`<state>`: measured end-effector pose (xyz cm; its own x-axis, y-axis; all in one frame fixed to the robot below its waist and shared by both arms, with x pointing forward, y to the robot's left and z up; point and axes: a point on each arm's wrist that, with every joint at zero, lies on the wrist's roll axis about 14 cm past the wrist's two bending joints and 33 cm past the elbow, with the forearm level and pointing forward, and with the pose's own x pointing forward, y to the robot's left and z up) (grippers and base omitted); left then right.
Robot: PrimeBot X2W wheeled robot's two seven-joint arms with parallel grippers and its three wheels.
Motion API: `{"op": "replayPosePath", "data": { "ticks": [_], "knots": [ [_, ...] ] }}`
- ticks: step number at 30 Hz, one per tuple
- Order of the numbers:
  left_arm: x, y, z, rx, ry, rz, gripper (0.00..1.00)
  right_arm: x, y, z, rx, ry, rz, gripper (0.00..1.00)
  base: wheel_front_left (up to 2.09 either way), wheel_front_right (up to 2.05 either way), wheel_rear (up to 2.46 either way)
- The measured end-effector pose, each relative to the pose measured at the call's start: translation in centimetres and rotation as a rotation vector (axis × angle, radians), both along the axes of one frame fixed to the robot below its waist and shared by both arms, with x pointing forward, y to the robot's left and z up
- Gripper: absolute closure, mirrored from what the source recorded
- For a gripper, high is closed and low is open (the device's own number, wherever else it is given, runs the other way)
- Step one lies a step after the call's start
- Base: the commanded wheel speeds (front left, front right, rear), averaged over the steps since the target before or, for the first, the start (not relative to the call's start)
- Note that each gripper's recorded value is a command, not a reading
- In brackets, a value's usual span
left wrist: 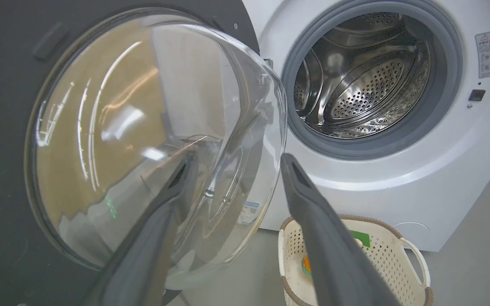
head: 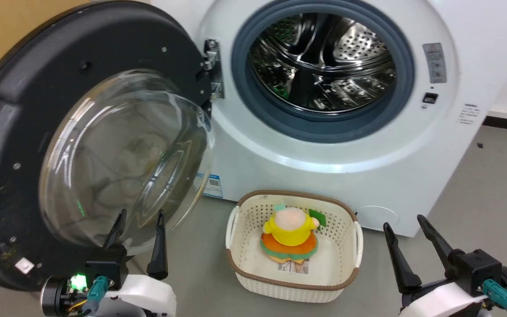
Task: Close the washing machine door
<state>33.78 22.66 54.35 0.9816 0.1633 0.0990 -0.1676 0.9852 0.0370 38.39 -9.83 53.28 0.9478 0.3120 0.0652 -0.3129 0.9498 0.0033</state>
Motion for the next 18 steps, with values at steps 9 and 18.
{"op": "replayPosePath", "data": {
  "ticks": [9, 18],
  "knots": [
    [-1.4, 1.9, 0.1, -0.005, -0.015, 0.068, 0.00, 0.3, 2.4, -0.4, 0.010, 0.004, 0.075, 0.00, 0.00, 0.00, 0.00],
    [-2.9, 3.4, 0.1, -0.009, -0.026, 0.135, 0.00, 0.8, 4.6, -0.6, 0.017, 0.004, 0.148, 0.00, 0.00, 0.00, 0.00]
  ]
}}
